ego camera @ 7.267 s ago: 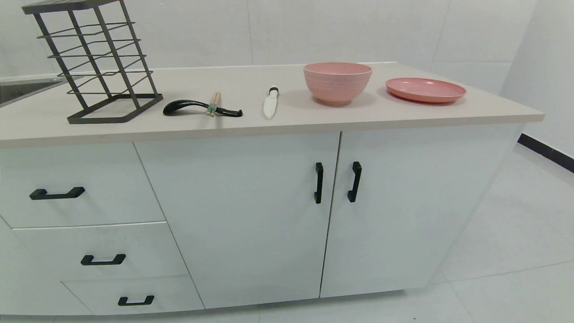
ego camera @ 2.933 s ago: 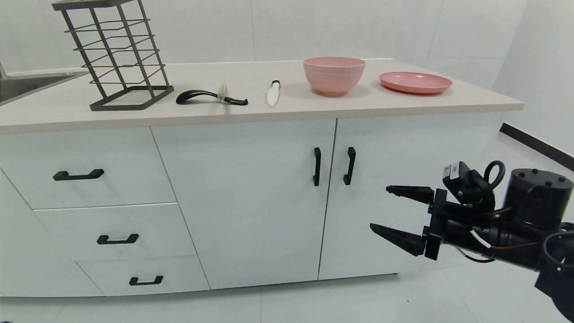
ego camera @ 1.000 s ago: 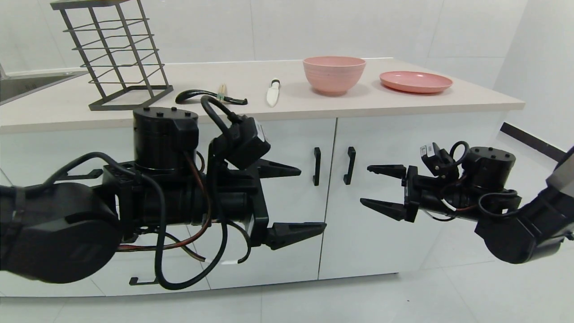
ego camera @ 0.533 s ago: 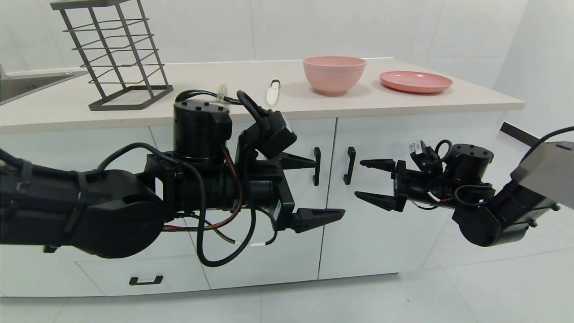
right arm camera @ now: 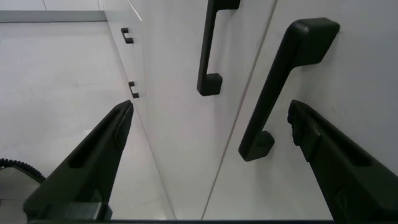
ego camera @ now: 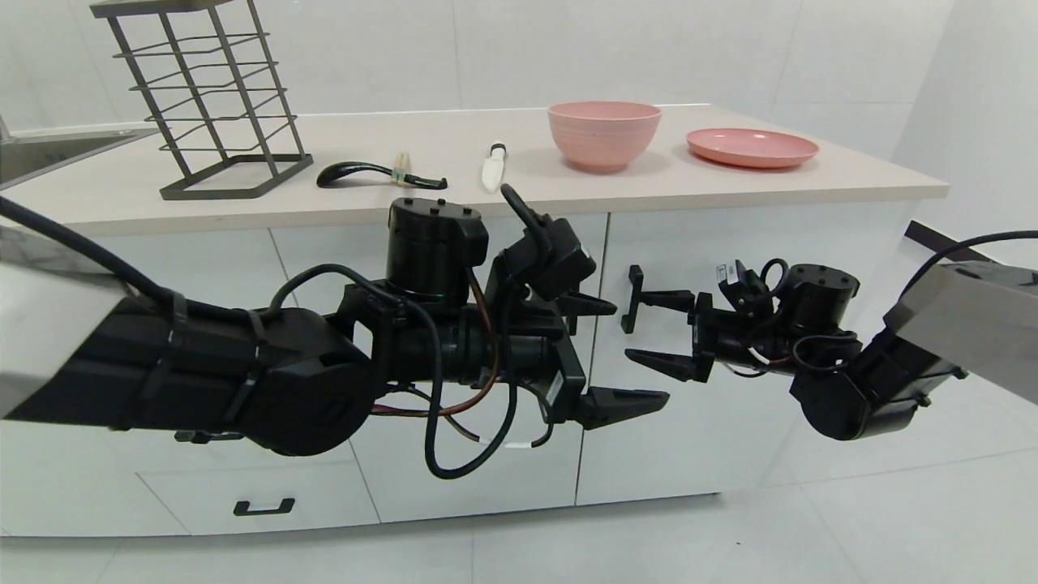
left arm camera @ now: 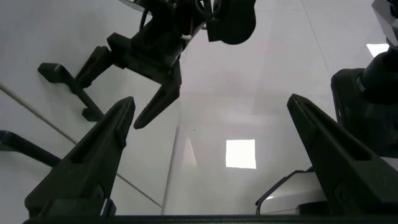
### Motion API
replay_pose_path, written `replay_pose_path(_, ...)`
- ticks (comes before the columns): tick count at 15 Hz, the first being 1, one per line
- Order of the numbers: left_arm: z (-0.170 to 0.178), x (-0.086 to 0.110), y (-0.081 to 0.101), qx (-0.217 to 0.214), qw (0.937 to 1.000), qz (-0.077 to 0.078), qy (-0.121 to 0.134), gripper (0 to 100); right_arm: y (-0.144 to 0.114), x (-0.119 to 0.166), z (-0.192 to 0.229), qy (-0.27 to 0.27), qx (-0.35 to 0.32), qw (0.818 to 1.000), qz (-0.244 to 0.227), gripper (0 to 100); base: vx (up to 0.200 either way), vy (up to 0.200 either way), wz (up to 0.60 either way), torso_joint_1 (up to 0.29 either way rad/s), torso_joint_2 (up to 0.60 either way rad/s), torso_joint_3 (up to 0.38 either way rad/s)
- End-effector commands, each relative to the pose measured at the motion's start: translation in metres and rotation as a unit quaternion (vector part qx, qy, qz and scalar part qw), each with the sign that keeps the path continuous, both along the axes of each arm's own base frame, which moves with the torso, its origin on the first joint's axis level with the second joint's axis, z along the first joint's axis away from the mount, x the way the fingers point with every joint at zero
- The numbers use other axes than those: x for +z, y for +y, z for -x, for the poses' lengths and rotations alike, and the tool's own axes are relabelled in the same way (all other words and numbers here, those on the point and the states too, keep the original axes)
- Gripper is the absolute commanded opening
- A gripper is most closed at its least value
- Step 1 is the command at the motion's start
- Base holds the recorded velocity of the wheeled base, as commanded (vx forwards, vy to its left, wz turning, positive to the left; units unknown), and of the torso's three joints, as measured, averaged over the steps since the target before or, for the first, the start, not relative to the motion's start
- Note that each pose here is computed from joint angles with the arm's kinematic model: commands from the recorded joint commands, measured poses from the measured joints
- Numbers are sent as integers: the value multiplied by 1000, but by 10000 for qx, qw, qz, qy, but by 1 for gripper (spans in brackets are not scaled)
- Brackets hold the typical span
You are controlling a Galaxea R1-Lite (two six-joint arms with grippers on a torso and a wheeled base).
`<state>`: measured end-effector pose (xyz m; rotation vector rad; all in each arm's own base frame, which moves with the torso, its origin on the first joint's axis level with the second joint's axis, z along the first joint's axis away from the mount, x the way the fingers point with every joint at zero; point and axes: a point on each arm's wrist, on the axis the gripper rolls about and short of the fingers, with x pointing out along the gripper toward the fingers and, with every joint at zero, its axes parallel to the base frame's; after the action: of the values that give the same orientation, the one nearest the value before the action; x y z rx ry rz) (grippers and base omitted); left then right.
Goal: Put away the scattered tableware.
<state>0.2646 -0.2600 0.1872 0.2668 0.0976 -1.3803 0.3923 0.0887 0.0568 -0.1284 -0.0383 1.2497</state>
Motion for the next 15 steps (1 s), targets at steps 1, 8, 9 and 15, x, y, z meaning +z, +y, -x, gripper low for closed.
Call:
replay_pose_path(1,-4,-1,-8,-34,10000,40,6,100,3,-1,-11,-177,83,9998,-36,100,0,0,0,0,0,0)
replay_pose_path(8,-25,-5,7,269,9996,81,-19,100,26,-7,-7,-223,802,9965,-82,100,0,0,0,0,0,0)
replay_pose_path(9,-27,-6,8,292,9995,108,-47,100,26,-8,-4,-169,870,9960,-81,100,0,0,0,0,0,0)
replay_pose_path(15,-38,-17,2,294,9993,214,-53,100,14,-3,27,-15,975,9952,-83,100,0,0,0,0,0,0)
